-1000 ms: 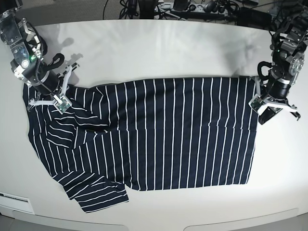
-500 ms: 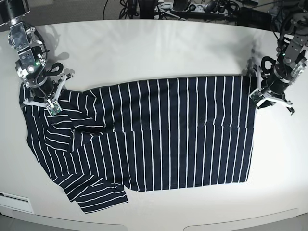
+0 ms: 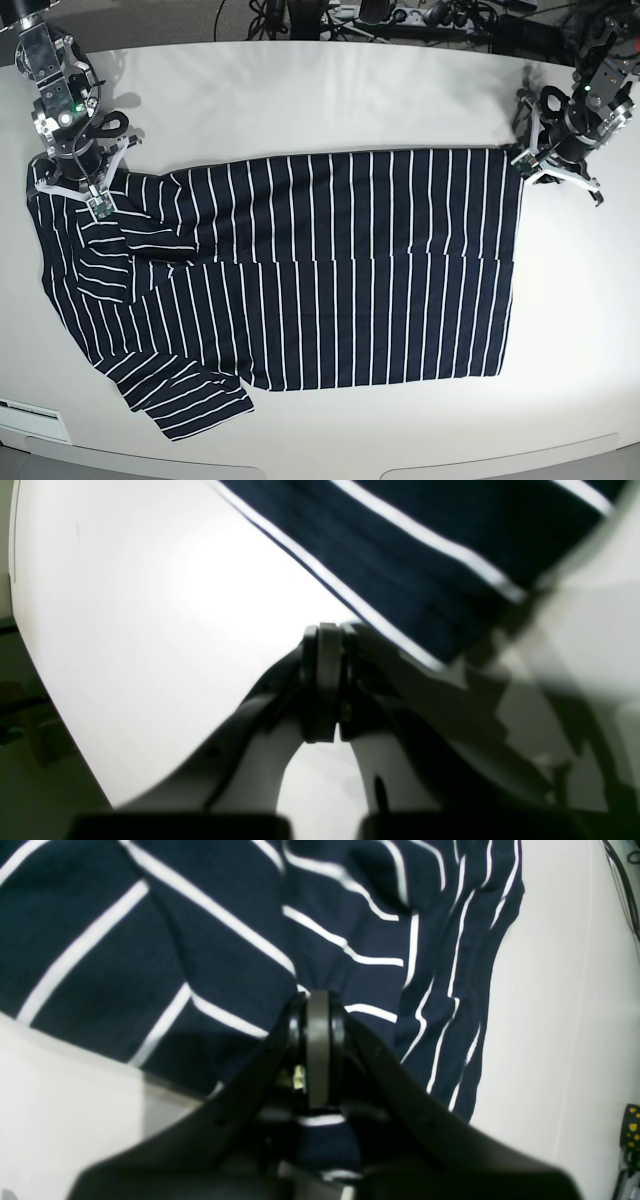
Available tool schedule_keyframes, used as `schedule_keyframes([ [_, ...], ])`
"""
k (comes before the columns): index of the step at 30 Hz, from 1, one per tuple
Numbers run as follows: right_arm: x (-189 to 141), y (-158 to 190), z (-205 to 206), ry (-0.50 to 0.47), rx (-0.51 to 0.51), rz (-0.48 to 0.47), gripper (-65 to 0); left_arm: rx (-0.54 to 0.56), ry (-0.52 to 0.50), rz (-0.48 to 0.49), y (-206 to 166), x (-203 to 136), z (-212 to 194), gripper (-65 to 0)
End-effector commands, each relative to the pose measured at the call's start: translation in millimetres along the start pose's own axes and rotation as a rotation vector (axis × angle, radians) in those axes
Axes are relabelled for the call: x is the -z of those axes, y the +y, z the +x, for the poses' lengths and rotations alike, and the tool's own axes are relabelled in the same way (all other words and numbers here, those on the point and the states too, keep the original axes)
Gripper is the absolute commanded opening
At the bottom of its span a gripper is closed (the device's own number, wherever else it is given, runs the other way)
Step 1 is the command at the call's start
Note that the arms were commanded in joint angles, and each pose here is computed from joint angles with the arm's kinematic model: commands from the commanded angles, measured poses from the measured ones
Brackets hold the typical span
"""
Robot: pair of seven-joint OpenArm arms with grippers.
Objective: Fold the T-shirt properly
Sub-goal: 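Open both grippers and regrasp the folded shoulder edge, then pull the shirt further toward the robot base with both grippers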
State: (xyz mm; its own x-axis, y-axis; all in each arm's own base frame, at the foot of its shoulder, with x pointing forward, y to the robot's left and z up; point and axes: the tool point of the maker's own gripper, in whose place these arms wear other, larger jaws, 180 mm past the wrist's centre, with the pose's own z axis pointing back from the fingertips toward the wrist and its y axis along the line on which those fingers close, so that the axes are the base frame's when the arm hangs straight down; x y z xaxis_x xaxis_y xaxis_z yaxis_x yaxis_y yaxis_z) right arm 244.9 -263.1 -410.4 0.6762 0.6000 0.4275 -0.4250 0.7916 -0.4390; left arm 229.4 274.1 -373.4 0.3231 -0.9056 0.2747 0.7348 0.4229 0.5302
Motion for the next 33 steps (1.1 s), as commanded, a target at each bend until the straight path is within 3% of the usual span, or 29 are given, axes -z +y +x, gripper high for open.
schedule_keyframes([
  [1, -4, 18, -25, 0.096, -0.016, 0.076, -65.0, 0.026, 0.000, -0.007, 1, -4, 2, -65.0],
  [6, -12, 27, -16, 0.059, -0.023, 0.093, -65.0, -0.005, -0.133, 0.149, 38, -27, 49, -65.0],
  [10, -17, 27, -4, 0.025, -0.026, 0.093, -65.0, -0.138, -0.274, 0.153, 67, -45, 88, -65.0],
  [16, -25, 28, 16, -0.035, -0.034, 0.094, -65.0, -0.271, -0.305, 0.094, 100, -29, 86, -65.0],
  [20, -26, 27, 20, -0.051, -0.033, 0.092, -65.0, -0.380, -0.271, -0.023, 89, -2, 72, -65.0],
  [25, -26, 28, 23, -0.069, -0.032, 0.096, -65.0, -0.422, -0.247, -0.131, 58, 29, 73, -65.0],
  [33, -25, 25, 22, -0.060, -0.054, 0.076, -65.0, -0.307, -0.119, -0.228, 2, 53, 68, -65.0],
])
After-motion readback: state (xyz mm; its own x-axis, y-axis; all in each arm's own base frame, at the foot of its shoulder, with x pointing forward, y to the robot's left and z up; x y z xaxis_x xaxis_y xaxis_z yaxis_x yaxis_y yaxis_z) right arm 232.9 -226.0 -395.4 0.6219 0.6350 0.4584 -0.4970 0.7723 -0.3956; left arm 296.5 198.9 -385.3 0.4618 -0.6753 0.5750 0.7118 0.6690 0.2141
